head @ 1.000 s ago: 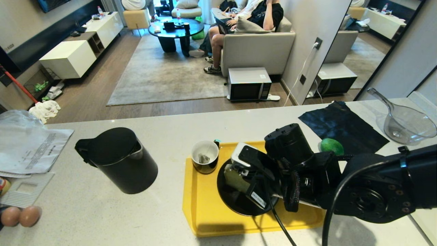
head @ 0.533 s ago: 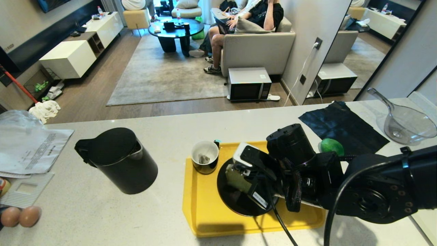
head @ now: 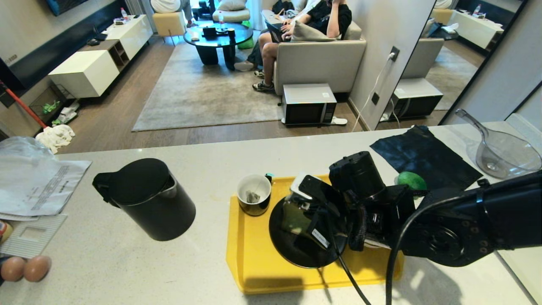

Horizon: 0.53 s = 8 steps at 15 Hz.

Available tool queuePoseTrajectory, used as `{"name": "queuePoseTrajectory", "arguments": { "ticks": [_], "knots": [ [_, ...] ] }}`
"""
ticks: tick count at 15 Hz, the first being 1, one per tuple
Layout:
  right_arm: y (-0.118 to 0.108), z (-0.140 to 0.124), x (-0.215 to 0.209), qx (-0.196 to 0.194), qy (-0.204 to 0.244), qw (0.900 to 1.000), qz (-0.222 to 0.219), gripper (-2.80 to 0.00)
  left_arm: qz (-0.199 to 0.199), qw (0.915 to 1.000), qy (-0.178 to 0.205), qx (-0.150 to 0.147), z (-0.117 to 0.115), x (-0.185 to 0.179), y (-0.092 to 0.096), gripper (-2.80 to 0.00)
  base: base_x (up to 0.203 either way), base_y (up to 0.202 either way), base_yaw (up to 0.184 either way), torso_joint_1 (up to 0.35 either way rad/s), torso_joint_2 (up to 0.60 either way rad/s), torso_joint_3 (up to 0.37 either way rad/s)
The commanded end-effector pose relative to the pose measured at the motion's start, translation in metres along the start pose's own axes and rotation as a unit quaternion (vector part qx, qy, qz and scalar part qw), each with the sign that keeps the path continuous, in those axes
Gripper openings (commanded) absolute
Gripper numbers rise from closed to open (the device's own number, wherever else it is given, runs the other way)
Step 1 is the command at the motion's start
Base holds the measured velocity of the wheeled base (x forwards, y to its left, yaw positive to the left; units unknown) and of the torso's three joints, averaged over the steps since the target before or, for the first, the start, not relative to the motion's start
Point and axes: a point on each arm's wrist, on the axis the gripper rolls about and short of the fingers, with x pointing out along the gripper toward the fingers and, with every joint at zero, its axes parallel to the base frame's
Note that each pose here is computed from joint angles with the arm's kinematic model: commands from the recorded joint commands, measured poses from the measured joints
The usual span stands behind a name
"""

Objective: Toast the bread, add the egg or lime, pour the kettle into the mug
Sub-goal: Put the baked bread on a plate

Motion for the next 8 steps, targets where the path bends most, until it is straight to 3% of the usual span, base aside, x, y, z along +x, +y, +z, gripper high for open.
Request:
{"name": "queuePoseTrajectory", "arguments": {
  "ticks": [1,8],
  "knots": [
    [0.0016,-0.0027,0.0119,0.0,-0.001,1.0,-0.003,-2.8,0.0,1.0,0.008,0.0,-0.0047,0.0011,0.0,-2.8,0.0,0.0,0.0,0.0,0.0,0.0],
    [-0.0045,-0.0097,0.0163,-0.004,0.009,1.0,-0.011,-2.8,0.0,1.0,0.008,0.0,-0.0047,0.0011,-0.0001,-2.8,0.0,0.0,0.0,0.0,0.0,0.0]
  ]
}}
